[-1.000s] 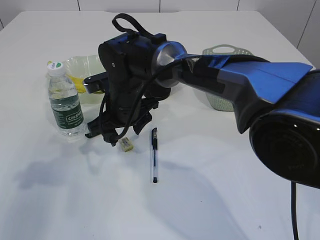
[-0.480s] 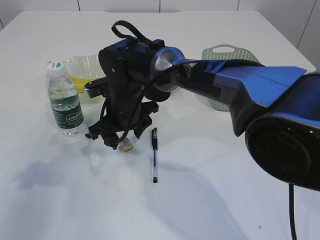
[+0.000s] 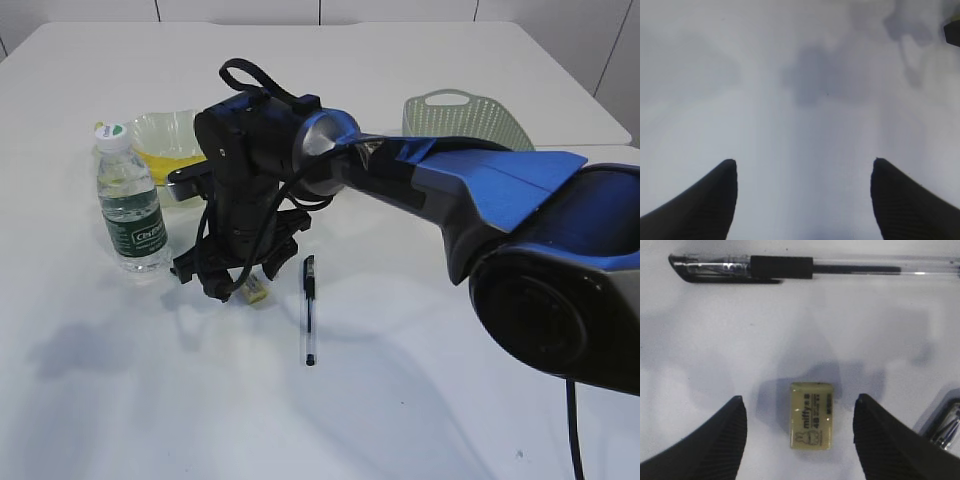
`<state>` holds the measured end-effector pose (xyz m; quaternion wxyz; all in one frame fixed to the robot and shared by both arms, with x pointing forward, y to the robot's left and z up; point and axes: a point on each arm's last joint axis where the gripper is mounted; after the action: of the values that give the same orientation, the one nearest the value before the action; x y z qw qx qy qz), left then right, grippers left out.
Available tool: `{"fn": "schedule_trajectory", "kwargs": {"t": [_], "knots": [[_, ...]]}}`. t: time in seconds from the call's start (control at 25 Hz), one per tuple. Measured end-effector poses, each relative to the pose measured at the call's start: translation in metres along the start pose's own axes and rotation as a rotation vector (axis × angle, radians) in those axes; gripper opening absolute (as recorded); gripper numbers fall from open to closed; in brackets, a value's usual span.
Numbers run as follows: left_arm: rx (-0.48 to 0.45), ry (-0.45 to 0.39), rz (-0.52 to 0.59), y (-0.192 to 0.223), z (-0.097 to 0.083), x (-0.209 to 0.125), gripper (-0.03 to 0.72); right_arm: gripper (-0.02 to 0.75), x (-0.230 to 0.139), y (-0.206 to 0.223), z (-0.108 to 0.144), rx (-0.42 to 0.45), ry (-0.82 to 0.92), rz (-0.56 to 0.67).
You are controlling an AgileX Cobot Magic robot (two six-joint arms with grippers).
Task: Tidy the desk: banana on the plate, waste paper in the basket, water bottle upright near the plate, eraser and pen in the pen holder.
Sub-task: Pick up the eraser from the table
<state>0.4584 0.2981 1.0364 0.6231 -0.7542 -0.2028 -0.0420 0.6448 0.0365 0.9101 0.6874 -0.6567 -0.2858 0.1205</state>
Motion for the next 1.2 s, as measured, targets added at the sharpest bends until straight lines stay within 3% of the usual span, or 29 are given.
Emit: {"fn": "schedule_trajectory", "kwargs": {"t": [1.2], "knots": [[-0.006,-0.005,0.004,0.0000,-0.0005,-0.0004,0.591,0.482,-0.0042,0.0081,-0.0008,-0.015,0.002,0.052]]}}
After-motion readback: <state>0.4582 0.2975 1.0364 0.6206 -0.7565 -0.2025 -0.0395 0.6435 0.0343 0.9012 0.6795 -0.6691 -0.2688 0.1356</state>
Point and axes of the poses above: a point on each arm's last joint axis where the gripper is mounted, y pointing out along that axis toward the gripper, z along the wrist's bending axis when the last joint is at zero, x = y × z, and after that the axes turned 3 degrees about -y, right-handed
